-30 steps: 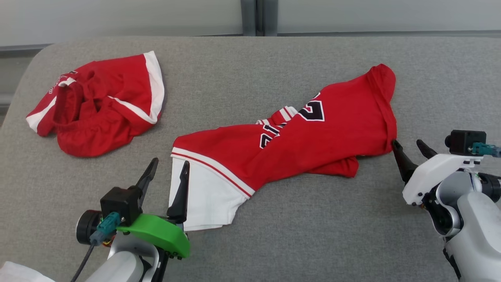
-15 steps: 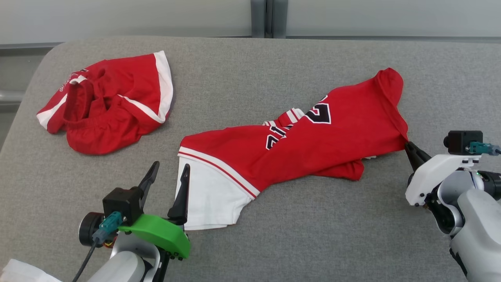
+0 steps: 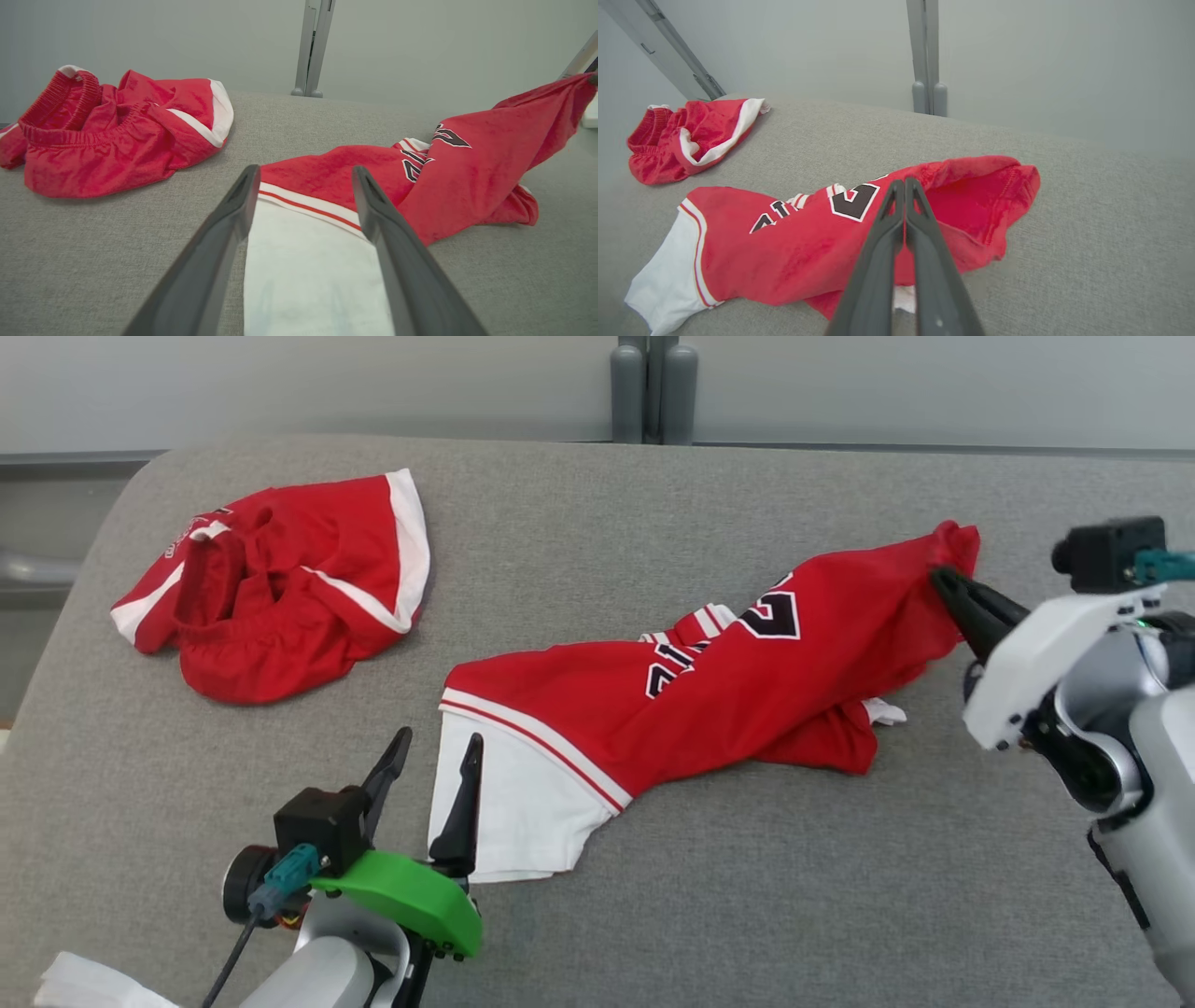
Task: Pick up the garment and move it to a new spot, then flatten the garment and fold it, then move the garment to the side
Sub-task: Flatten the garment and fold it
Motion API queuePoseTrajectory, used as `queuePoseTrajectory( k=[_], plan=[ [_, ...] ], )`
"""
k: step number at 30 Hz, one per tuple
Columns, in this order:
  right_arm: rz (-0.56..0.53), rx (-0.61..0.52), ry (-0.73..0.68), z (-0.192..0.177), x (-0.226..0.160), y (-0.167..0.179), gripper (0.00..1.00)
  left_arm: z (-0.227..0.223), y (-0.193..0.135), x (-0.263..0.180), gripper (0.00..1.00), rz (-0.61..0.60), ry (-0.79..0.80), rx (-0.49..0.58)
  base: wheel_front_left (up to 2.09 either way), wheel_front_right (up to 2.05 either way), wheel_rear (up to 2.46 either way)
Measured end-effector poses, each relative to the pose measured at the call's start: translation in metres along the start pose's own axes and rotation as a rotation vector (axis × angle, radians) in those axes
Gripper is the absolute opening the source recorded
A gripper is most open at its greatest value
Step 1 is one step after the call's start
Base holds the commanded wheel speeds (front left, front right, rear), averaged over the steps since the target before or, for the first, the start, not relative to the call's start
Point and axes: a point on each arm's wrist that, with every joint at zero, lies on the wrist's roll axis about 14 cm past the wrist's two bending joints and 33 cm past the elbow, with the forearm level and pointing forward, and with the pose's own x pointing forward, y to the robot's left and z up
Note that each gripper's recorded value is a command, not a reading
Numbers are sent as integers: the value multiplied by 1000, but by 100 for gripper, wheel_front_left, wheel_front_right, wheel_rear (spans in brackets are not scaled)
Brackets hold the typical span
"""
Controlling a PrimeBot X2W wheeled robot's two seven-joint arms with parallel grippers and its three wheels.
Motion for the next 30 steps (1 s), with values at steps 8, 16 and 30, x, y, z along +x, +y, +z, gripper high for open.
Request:
queuePoseTrajectory(
  k=[8,16,30],
  plan=[
    [91,24,185,-32,69,32,0,-7,16,5,100,52,11,-25,0,0,0],
    [134,51,212,-64,92,54,100,-20,33,2,100,105,41,-31,0,0,0],
    [13,77,-50,-24,29,-4,100,-8,-1,13,100,-10,13,-15,0,0,0]
  ],
)
